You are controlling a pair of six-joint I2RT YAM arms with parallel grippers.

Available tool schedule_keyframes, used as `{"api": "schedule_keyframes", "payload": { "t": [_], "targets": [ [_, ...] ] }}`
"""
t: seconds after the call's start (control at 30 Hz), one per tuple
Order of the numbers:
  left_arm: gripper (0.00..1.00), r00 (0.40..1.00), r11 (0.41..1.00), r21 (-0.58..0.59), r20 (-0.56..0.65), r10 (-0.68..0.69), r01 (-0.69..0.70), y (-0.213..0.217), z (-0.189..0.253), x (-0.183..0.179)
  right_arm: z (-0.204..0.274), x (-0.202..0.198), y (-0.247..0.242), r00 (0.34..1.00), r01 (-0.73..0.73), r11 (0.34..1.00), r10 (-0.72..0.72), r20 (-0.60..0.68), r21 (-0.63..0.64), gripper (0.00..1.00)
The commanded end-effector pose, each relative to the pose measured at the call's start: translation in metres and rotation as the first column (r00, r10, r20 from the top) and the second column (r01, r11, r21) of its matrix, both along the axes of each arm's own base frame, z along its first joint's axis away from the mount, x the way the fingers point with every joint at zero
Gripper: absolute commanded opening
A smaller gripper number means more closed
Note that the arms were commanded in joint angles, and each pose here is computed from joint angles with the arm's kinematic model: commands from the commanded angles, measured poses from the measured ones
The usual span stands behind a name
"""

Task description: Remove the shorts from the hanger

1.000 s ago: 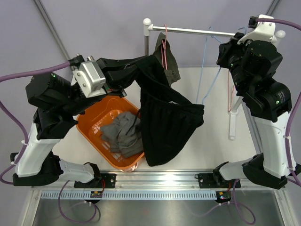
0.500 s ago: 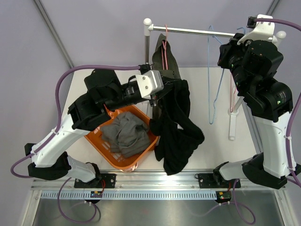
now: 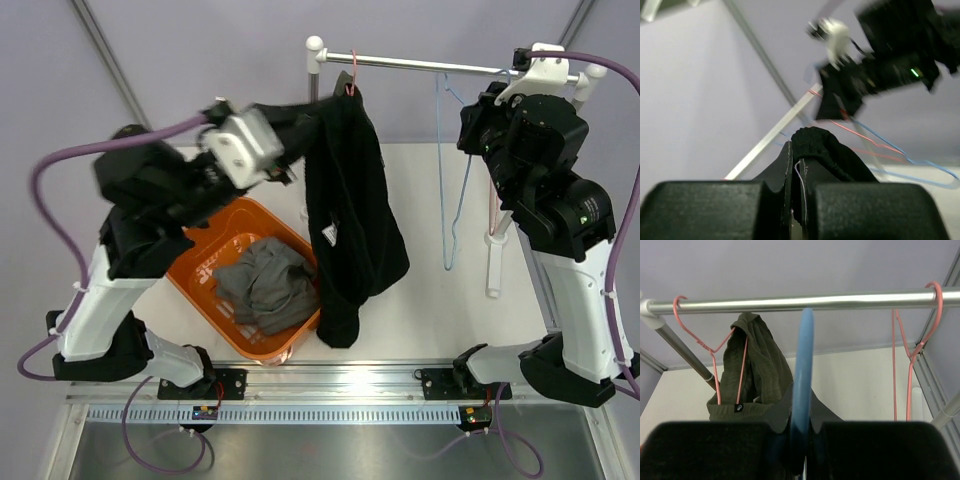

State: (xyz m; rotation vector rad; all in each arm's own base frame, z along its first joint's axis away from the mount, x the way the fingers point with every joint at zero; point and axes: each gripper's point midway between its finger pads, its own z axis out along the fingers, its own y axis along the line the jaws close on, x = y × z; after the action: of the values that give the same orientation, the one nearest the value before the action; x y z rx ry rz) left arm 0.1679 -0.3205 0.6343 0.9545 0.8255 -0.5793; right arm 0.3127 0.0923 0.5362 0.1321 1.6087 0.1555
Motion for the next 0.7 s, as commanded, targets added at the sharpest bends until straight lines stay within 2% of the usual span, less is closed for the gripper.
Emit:
{"api": "schedule_keyframes", "payload": {
  "t": [0.0,0.1,0.2,0.3,0.37,0.5,0.63,0.67],
  "targets": [
    [0.00,0.932,0.879,-0.453,0.232,0.279,-0.150,0.132,0.137,-0.031,0.008,-0.008,-0.003,0.999,-0.012,1.000,0.011,0.038,0.021,0.00],
    [0.00,0.873,0.787,-0.581,0.254,0.417,-0.208,0.180,0.164,-0.040,-0.003,-0.008,-0.002,1.000,-0.019,1.000,0.019,0.010,0.008,0.00],
    [0.00,0.823,0.758,-0.605,0.285,0.492,-0.244,0.195,0.168,-0.042,-0.010,-0.009,-0.002,1.000,-0.022,1.000,0.022,-0.008,0.000,0.00],
    [0.00,0.802,0.747,-0.608,0.287,0.524,-0.271,0.198,0.165,-0.039,-0.014,-0.012,-0.005,1.000,-0.018,1.000,0.018,-0.016,-0.009,0.00],
    [0.00,0.803,0.748,-0.602,0.281,0.526,-0.280,0.195,0.159,-0.036,-0.017,-0.013,-0.006,1.000,-0.012,1.000,0.012,-0.019,-0.013,0.00],
    [0.00,0.845,0.802,-0.520,0.250,0.472,-0.294,0.170,0.134,-0.023,-0.017,-0.016,-0.008,1.000,-0.017,1.000,0.016,-0.021,-0.018,0.00],
    [0.00,0.878,0.824,-0.447,0.151,0.453,-0.348,0.142,0.088,0.003,-0.022,-0.017,-0.004,0.999,-0.040,0.999,0.039,-0.030,-0.018,0.00],
    [0.00,0.878,0.831,-0.393,0.106,0.467,-0.395,0.130,0.058,0.017,-0.024,-0.017,-0.003,0.999,-0.043,0.999,0.042,-0.034,-0.020,0.00]
  ]
}}
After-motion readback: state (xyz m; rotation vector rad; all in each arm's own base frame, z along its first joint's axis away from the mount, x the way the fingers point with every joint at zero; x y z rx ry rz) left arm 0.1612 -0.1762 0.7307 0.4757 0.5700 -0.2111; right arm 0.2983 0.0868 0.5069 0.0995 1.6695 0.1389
